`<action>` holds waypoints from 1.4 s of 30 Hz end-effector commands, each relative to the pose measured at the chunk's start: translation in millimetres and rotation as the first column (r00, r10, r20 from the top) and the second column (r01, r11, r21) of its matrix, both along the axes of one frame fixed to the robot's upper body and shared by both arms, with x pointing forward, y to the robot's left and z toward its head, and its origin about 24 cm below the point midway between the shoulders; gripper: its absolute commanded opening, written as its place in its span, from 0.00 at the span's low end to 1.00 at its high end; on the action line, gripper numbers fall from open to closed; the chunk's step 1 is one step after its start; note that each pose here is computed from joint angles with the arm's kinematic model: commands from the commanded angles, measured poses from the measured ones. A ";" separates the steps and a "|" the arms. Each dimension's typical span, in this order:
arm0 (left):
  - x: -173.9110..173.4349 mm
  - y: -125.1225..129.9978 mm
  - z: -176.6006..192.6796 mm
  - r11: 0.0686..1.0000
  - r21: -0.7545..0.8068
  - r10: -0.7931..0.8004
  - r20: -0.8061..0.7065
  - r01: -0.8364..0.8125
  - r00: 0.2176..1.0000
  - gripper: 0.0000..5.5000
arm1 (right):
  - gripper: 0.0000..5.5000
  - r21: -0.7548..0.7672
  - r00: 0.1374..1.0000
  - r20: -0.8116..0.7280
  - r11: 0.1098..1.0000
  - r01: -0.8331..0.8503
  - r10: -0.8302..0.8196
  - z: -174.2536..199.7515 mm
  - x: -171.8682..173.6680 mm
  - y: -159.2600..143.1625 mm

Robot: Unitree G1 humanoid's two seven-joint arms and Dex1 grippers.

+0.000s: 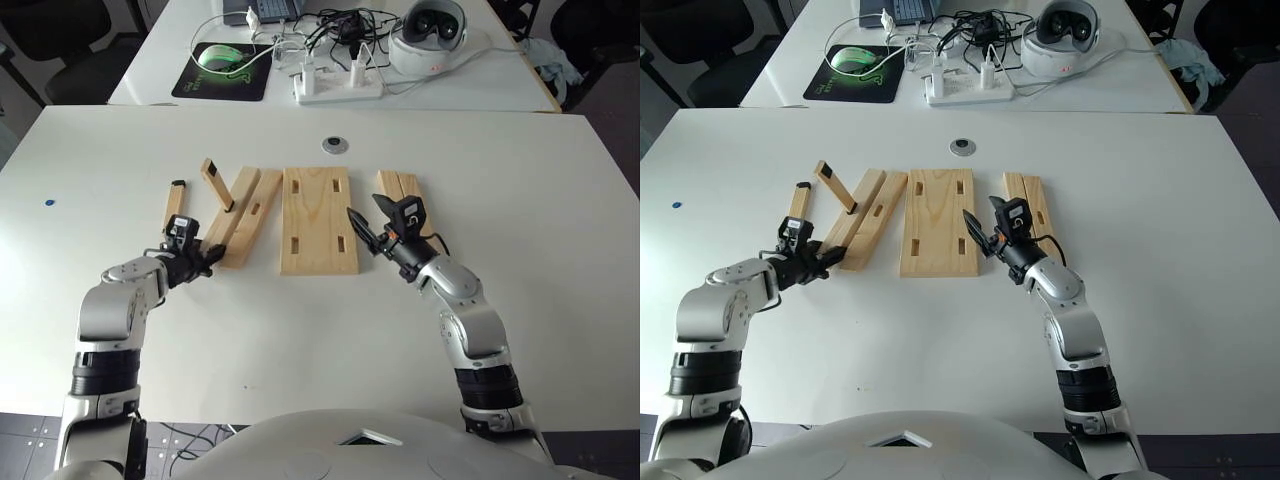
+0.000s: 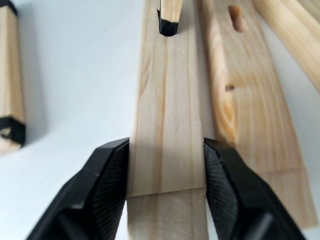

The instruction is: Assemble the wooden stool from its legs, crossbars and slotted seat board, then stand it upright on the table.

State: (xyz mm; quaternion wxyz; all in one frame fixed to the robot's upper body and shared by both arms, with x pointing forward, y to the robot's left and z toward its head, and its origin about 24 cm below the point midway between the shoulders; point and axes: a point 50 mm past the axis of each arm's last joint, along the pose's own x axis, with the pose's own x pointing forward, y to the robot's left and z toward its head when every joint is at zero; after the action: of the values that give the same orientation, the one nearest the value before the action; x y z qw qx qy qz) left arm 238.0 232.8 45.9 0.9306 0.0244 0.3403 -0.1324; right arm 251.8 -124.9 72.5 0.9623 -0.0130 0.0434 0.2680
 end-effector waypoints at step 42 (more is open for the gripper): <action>56.5 11.0 143.9 0.993 -0.111 0.045 0.627 0.031 0.778 0.69 | 0.53 -0.055 0.999 -0.033 0.998 -0.001 -0.001 -19.6 15.7 -12.5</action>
State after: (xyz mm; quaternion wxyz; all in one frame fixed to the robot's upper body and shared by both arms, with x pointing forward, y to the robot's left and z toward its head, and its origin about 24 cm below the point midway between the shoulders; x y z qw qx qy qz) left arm 292.5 256.3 193.4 0.9930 0.0371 0.0180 -0.1109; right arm 261.4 -142.1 48.5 0.9638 -0.0254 0.0761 0.2544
